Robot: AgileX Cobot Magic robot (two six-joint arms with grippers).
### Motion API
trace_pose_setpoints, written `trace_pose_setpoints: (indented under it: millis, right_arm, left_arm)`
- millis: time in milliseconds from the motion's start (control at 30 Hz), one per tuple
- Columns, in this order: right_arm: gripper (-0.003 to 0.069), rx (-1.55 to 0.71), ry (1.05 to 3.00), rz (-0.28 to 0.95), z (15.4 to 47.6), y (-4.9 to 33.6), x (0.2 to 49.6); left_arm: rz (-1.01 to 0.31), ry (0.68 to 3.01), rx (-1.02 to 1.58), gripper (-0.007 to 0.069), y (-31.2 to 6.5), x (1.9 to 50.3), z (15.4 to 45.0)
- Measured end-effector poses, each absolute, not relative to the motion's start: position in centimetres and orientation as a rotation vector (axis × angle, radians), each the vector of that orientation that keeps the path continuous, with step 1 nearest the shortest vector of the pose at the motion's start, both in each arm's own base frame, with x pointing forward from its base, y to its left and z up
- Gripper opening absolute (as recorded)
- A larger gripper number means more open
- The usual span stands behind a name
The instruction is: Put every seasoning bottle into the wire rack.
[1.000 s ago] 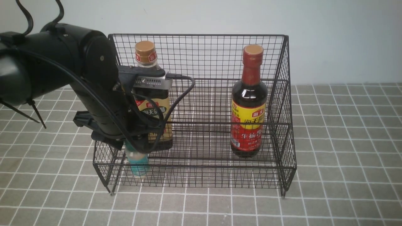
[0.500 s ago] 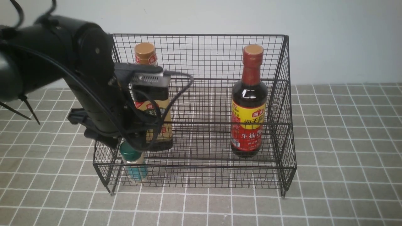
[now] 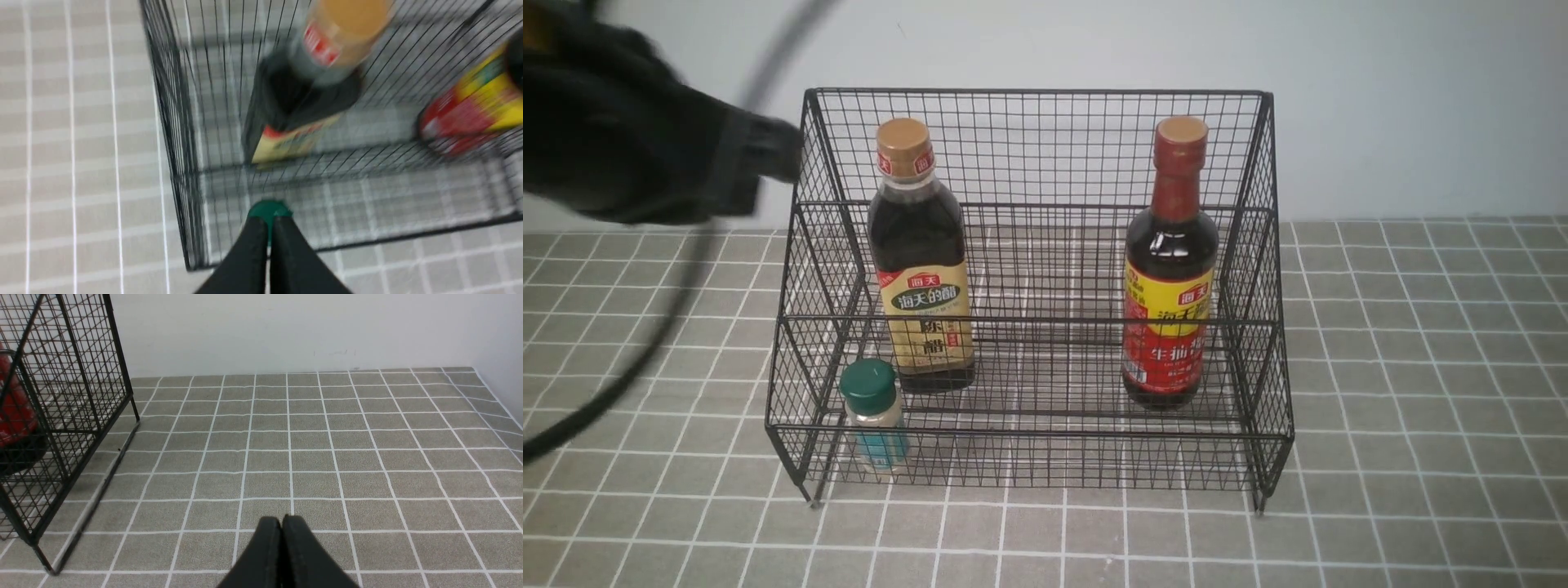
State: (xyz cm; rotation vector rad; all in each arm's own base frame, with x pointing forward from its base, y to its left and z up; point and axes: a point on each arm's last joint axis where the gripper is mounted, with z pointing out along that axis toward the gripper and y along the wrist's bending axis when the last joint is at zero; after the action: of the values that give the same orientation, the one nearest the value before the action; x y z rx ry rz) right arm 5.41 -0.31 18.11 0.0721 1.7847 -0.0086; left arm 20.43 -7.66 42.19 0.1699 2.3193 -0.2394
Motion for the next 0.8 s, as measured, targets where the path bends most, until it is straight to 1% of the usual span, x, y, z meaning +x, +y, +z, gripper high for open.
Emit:
trace_pose_setpoints:
  millis: [67, 167, 200, 233, 267, 300, 500, 700, 800]
  right_arm:
    - [-0.0013, 0.072, 1.785, -0.009, 18.1, -0.3, 5.4]
    - [-0.0013, 0.072, 1.785, -0.009, 18.1, -0.3, 5.4]
    - [-0.0013, 0.072, 1.785, -0.009, 18.1, -0.3, 5.4]
    - [-0.0013, 0.072, 1.785, -0.009, 18.1, -0.3, 5.4]
    - [-0.0013, 0.072, 1.784, -0.009, 18.1, -0.3, 5.4]
    - [-0.0013, 0.072, 1.784, -0.009, 18.1, -0.3, 5.4]
    - [-0.0013, 0.072, 1.784, -0.009, 18.1, -0.3, 5.4]
    - [-0.0013, 0.072, 1.784, -0.009, 18.1, -0.3, 5.4]
    - [-0.0013, 0.072, 1.784, -0.009, 18.1, -0.3, 5.4]
  left_arm:
    - [-0.267, 2.225, 0.164, -0.0007, -6.6, 17.7, 42.7]
    - [-0.28, 2.173, 0.162, -0.0007, -5.5, 14.9, 41.7]
    - [-0.28, 2.171, 0.161, -0.0007, -5.4, 14.7, 41.6]
    - [-0.283, 2.156, 0.161, -0.0007, -4.8, 13.4, 41.1]
    - [-0.282, 2.16, 0.162, -0.0007, -4.8, 13.3, 40.8]
    - [-0.285, 2.152, 0.161, -0.0007, -4.4, 12.2, 40.3]
    - [-0.295, 2.118, 0.157, -0.0007, -3.6, 10.2, 39.7]
    - [-0.292, 2.077, 0.173, -0.0007, -3.2, 9.3, 40.1]
    - [-0.274, 1.982, 0.226, -0.0007, -2.9, 8.4, 40.8]
